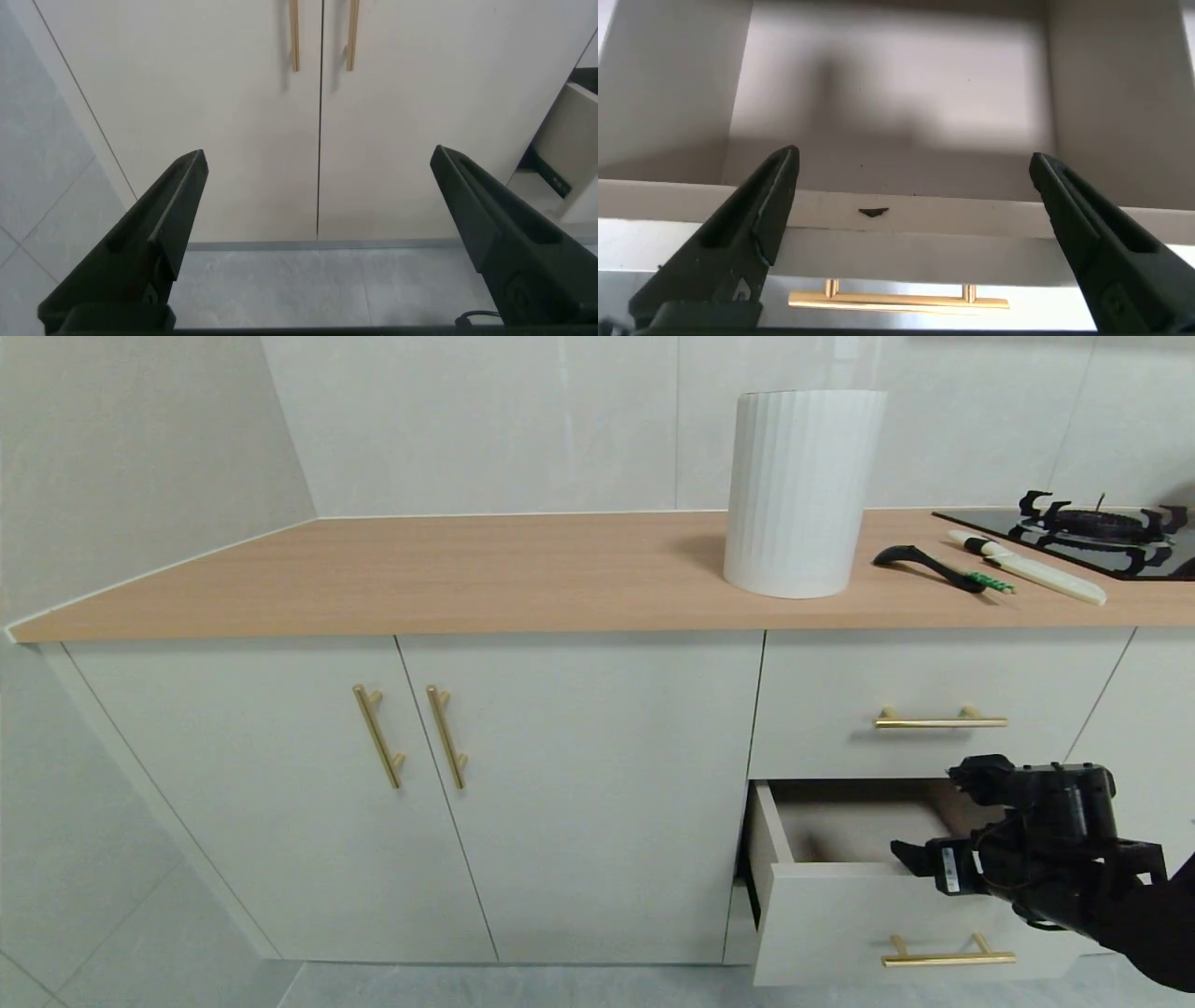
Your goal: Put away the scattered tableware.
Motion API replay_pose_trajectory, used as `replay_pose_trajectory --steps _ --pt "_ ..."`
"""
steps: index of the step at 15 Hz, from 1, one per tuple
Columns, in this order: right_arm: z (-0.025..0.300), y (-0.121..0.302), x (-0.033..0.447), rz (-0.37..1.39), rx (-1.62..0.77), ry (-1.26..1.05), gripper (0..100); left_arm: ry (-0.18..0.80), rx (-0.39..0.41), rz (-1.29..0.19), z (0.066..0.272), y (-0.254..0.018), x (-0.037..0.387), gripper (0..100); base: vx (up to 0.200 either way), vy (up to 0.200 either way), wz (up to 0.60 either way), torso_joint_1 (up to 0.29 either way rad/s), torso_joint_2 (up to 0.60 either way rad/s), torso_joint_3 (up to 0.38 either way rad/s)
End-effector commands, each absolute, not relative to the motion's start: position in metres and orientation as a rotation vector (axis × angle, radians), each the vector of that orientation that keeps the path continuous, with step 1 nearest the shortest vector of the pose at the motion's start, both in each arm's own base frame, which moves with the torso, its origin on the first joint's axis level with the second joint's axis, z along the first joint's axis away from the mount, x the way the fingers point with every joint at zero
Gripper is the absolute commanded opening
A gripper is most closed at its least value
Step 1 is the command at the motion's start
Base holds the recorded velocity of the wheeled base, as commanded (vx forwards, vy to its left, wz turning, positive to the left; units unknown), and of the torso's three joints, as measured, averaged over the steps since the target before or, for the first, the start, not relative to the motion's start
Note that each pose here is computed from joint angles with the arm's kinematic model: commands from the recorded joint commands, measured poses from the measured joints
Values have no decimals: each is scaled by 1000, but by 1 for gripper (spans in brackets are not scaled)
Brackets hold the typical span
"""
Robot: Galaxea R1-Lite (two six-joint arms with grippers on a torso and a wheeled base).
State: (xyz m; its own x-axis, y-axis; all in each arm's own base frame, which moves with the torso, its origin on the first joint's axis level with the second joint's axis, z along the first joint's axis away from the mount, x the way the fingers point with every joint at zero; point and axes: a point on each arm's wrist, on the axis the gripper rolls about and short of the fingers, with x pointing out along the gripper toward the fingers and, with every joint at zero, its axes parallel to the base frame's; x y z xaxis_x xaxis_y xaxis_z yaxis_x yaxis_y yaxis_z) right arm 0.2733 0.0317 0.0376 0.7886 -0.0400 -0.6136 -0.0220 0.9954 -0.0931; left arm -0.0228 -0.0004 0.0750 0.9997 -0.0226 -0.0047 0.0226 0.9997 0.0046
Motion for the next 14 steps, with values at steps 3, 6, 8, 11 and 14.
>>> replay_pose_trajectory --steps 3,6,8,11,14 --pt "36 28 244 -10 -106 722 100 6 5 -21 75 0 -23 100 0 0 0 0 0 0" --pt "39 24 208 -2 -108 754 100 6 5 -21 75 0 -23 100 0 0 0 0 0 0" --pt "38 21 191 -1 -109 783 100 5 5 -21 75 0 -23 100 0 0 0 0 0 0" --pt "41 19 172 14 -102 787 100 5 5 -21 75 0 -23 100 0 0 0 0 0 0" --pt "48 18 156 20 -100 774 100 6 5 -21 75 0 -23 100 0 0 0 0 0 0"
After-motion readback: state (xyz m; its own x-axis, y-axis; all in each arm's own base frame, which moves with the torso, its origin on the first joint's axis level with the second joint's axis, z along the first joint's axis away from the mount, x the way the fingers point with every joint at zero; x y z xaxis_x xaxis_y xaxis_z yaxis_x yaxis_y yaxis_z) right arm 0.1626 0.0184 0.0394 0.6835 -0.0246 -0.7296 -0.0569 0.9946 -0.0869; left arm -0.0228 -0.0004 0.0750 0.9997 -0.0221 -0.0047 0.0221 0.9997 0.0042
